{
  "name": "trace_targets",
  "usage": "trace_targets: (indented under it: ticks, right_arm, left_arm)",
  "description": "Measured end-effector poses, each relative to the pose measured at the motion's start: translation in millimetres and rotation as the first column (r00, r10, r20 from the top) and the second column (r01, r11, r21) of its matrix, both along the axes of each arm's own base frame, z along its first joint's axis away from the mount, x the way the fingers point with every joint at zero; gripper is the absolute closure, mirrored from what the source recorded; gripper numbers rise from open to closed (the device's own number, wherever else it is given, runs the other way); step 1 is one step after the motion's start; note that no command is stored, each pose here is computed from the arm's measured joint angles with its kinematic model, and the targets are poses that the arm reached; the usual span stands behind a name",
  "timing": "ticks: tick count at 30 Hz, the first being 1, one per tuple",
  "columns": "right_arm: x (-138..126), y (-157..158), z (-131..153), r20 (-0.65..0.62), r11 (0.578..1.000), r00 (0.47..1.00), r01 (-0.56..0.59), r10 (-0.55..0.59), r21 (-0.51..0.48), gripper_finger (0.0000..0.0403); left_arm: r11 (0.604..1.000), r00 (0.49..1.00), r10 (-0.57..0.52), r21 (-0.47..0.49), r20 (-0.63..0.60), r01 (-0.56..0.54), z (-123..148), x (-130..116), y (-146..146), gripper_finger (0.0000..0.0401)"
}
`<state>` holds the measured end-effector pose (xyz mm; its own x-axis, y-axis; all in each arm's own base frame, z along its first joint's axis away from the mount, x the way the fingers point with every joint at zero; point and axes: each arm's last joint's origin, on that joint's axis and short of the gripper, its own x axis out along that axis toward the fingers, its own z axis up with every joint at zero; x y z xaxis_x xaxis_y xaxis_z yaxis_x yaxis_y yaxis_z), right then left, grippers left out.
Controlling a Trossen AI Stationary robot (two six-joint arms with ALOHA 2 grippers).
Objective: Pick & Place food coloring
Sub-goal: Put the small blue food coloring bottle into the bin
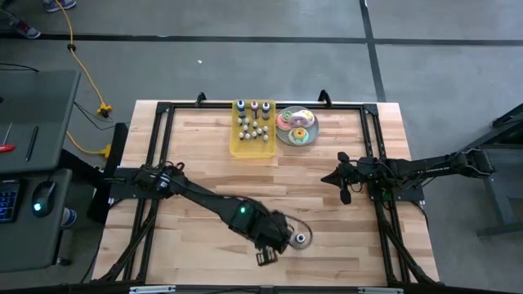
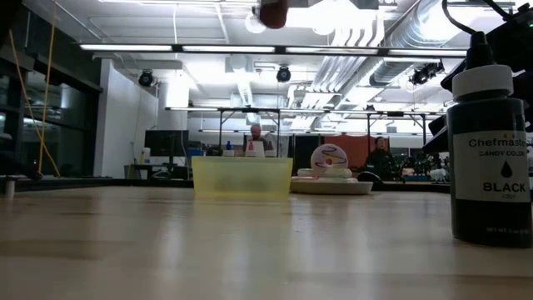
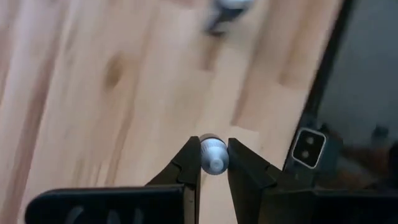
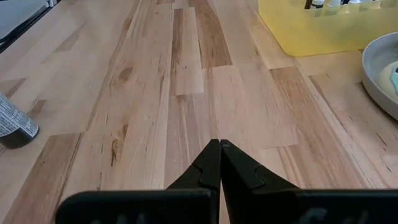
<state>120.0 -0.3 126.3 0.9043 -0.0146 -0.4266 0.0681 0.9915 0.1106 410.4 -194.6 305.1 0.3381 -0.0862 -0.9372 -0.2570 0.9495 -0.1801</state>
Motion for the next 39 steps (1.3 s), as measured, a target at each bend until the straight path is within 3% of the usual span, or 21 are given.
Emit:
trace_targets:
  ticks: [6, 12, 18, 30, 39]
  right_arm:
    - [0.0, 0.0, -0.1, 0.000, 1.000, 1.000, 0.000, 0.000, 0.000, 0.0402]
    - [0.0, 0.0, 0.0, 0.001, 1.000, 1.000, 0.000, 0.000, 0.000, 0.0402]
    - [0.0, 0.0, 0.1, 0.001, 1.000, 1.000, 0.000, 0.000, 0.000, 0.0402]
    - [0.0, 0.0, 0.0, 0.000, 1.000, 1.000, 0.000, 0.000, 0.000, 0.0402]
    - [0.0, 0.0, 0.0, 0.000, 1.000, 1.000, 0.000, 0.000, 0.000, 0.0402]
  left_arm:
    - [0.975, 0.976, 0.218, 0.055, -0.022, -0.216, 17.9, -9.9, 29.6, 0.0357]
    - [0.950, 0.954, 0.298, 0.091, 0.015, -0.298, 44.8, -20.5, 64.8, 0.0357]
    - [0.904, 0.926, 0.368, 0.199, 0.089, -0.378, 70.9, -35.8, 102.6, 0.0357]
    - [0.830, 0.889, 0.443, 0.322, 0.116, -0.456, 82.5, -33.4, 202.9, 0.0357]
    - [0.808, 0.890, 0.451, 0.397, 0.060, -0.436, 76.4, -36.1, 264.5, 0.0357]
